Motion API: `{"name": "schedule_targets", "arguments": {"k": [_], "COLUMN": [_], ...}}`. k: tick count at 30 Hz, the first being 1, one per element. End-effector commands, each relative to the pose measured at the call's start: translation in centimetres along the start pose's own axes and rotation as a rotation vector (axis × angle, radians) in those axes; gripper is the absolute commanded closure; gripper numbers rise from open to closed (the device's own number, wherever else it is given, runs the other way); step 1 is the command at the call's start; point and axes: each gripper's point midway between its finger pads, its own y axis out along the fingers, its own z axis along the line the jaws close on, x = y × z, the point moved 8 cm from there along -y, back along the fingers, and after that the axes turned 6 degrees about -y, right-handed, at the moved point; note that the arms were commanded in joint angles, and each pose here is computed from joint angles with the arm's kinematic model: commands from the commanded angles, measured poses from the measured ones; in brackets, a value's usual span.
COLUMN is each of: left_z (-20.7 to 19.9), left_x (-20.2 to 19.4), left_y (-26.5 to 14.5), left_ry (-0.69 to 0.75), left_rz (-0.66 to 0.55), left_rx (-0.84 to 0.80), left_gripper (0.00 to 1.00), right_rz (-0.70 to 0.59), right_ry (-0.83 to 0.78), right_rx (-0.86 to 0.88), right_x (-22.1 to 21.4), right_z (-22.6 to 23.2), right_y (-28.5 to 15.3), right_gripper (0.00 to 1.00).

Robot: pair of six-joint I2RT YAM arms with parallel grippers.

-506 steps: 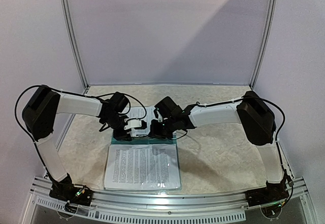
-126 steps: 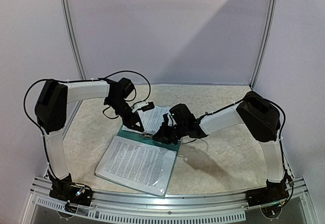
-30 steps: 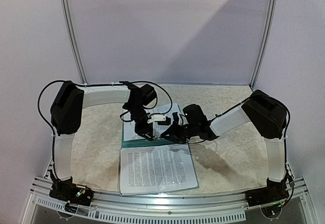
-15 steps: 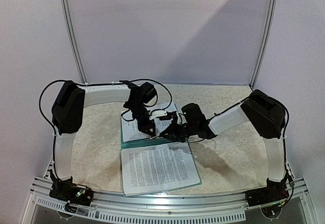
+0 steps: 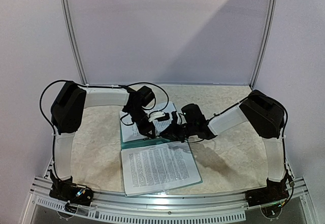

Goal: Put the files into the folder
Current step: Clamp the file in the folder with some files.

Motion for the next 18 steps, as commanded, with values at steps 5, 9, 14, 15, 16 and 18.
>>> {"name": "schedule_targets", "arguments": {"k": [5, 9, 14, 15, 16, 18], "left_z": [0.0, -0.5, -0.9, -0.8, -0.5, -0.4], "left_x": [0.2, 0.2, 0.4, 0.4, 0.4, 0.2], "left_y": [0.6, 0.9, 0.4, 0.4, 0.7, 1.3], "left_ry": [-0.053, -0.026, 0.050, 0.064, 0.074, 0.089], "left_rz": [-0.056, -0.074, -0.112, -0.101, -0.076, -0.023], "left_rx": [-0.040, -0.074, -0.085, -0.066, -0.039, -0.025], "left_gripper": [0.88, 0.87, 0.87, 0.87, 0.87, 0.90], "right_rz": [0.193, 0.191, 0.193, 0.193, 0.192, 0.190], "right_ry": [0.214, 0.224, 0.233, 0.233, 0.232, 0.230], "right_rx": [-0.520, -0.504, -0.491, -0.491, -0.488, -0.485], "right_x": [-7.8, -7.8, -7.8, -7.8, -7.8, -7.7], "right_z": [-13.3, -13.3, -13.3, -13.3, -13.3, -13.1], "right_y": [-1.0, -0.9, -0.7, -0.7, -0.7, -0.8], "right_gripper": [0.97, 0.97, 0.97, 0.97, 0.97, 0.97]}}
